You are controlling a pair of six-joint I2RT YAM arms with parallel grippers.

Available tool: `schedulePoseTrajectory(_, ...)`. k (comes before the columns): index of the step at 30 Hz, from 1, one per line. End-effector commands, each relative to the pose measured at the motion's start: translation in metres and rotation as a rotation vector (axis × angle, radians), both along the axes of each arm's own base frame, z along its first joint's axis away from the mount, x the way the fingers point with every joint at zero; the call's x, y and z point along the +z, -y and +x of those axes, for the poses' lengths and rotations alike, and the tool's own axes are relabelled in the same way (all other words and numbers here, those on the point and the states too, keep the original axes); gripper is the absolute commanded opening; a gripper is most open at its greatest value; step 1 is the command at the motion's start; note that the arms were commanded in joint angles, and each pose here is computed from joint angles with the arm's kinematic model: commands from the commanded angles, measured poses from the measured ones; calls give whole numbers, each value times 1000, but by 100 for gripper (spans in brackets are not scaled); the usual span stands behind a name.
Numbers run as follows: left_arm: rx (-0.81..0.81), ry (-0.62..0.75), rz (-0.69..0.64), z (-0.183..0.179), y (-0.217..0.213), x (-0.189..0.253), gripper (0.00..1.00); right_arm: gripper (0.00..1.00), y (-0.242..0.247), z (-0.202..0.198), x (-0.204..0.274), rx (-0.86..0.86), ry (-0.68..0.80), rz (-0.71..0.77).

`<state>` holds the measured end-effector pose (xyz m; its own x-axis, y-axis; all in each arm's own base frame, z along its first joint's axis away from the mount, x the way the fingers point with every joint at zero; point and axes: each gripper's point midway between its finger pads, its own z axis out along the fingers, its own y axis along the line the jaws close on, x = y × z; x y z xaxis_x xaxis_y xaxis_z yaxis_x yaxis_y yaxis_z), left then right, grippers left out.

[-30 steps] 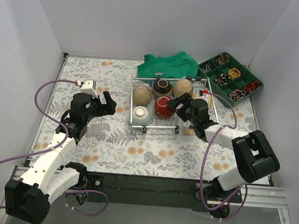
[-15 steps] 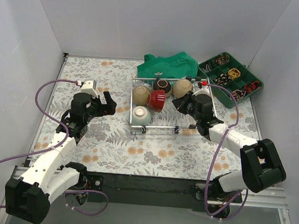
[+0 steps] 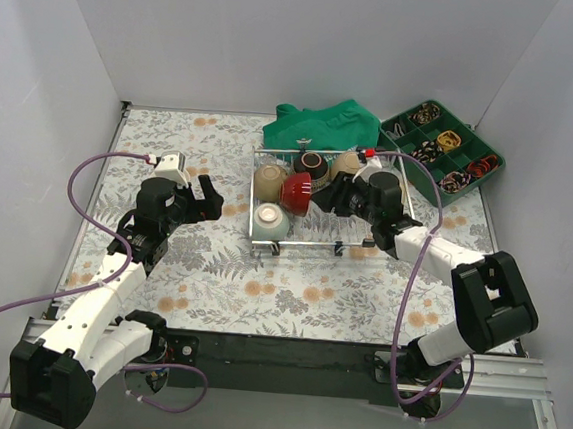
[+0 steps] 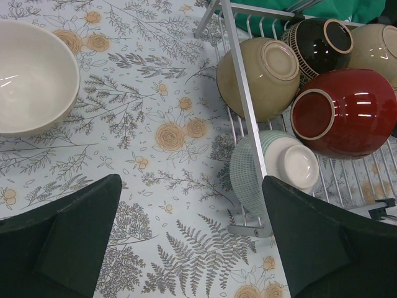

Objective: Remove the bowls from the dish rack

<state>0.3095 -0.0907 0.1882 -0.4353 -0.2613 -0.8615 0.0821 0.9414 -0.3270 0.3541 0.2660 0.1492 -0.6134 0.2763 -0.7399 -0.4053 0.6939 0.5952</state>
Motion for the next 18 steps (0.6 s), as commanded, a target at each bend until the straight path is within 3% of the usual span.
schedulePoseTrajectory(1, -14, -3, 5, -1, 2, -3, 98, 58, -26, 0, 37, 169, 138, 55)
schedulePoseTrajectory(18, -14, -9, 7, -1, 2, -5, 98, 58, -43, -12, 37, 322, 136, 136)
